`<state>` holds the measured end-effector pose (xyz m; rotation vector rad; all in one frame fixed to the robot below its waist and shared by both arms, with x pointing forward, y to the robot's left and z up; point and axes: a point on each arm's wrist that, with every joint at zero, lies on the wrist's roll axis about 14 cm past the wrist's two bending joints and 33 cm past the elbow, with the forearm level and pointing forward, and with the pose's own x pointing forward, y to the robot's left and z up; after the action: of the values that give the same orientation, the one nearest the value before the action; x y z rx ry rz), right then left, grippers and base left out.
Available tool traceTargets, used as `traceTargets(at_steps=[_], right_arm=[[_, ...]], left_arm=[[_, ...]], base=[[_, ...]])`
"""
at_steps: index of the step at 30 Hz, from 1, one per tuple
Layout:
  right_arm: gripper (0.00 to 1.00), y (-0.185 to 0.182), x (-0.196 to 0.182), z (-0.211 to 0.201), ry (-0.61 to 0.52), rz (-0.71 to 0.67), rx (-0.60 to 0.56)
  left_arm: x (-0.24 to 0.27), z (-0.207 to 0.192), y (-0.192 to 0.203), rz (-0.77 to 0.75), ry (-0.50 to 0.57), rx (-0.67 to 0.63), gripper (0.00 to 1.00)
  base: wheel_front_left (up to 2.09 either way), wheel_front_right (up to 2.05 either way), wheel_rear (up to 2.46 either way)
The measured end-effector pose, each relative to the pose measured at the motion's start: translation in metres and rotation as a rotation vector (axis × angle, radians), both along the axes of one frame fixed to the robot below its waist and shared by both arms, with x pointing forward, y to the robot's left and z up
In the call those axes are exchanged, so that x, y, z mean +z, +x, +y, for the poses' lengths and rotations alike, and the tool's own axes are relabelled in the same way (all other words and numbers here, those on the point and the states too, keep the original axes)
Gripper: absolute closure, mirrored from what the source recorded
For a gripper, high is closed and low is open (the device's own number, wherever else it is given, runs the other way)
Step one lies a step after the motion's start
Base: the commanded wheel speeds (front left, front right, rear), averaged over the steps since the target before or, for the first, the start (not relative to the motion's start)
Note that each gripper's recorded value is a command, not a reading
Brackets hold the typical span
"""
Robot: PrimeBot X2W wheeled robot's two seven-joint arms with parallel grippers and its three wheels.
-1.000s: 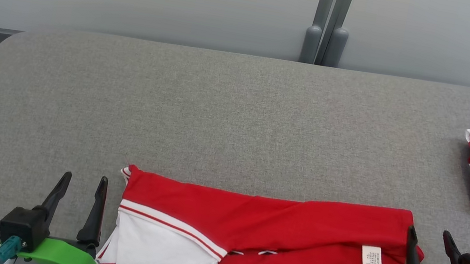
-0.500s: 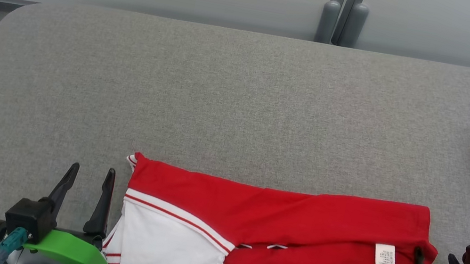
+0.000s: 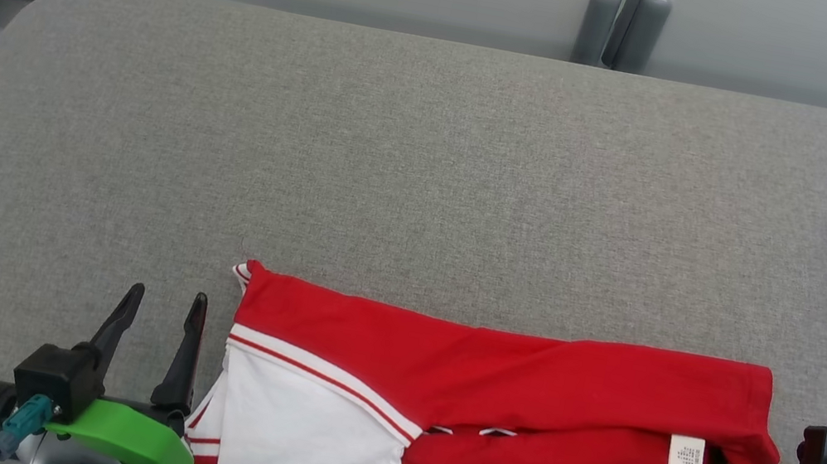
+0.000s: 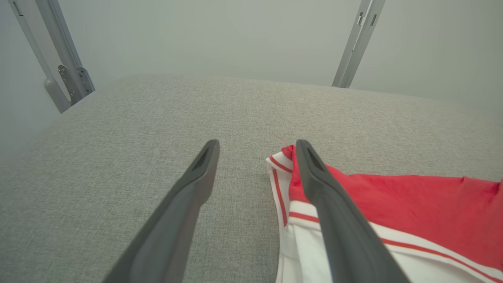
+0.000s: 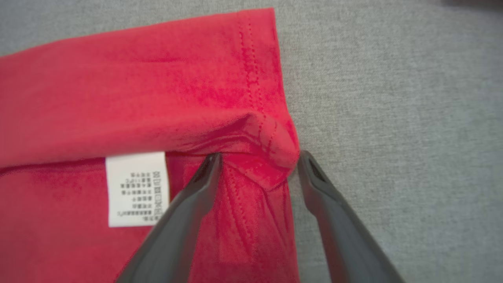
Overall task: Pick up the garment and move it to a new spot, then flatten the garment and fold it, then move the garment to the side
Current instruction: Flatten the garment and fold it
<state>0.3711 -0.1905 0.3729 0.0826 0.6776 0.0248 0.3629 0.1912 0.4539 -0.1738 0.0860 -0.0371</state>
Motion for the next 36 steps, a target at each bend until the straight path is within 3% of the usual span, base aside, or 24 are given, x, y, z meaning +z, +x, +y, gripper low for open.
traceTargets(at_steps=[3,5,6,7,8,10,23,36], right_arm=[[0.51,0.004,0.001,0.003,0.009,0.01,0.004],[0.62,0.006,0.001,0.004,0.01,0.013,0.009],[0.78,0.006,0.001,0.006,0.012,0.017,0.011],[0.78,0.007,0.001,0.006,0.012,0.019,0.013],[0.9,0.008,0.001,0.007,0.012,0.022,0.015],[1.0,0.009,0.001,0.007,0.013,0.025,0.016],[1.0,0.011,0.015,-0.035,-0.013,-0.001,-0.106],[1.0,-0.018,0.057,-0.115,-0.188,0.002,-0.262]], left_arm=[[0.0,0.0,0.001,0.001,0.0,0.001,0.0],[-0.001,0.001,0.001,0.002,0.0,0.001,0.0],[-0.001,0.001,0.001,0.003,0.0,0.002,0.0],[-0.001,0.001,0.001,0.004,0.0,0.002,0.0],[-0.001,0.001,0.001,0.004,0.0,0.002,0.0],[-0.001,0.001,0.002,0.004,-0.002,0.002,0.0],[0.001,0.001,0.004,-0.003,-0.017,0.005,0.0],[0.005,-0.004,0.006,-0.016,-0.02,-0.01,0.0]], base=[[0.0,0.0,0.0],[0.0,0.0,0.0],[0.0,0.0,0.0],[0.0,0.0,0.0],[0.0,0.0,0.0],[0.0,0.0,0.0],[0.0,0.0,0.0],[0.0,0.0,0.0]])
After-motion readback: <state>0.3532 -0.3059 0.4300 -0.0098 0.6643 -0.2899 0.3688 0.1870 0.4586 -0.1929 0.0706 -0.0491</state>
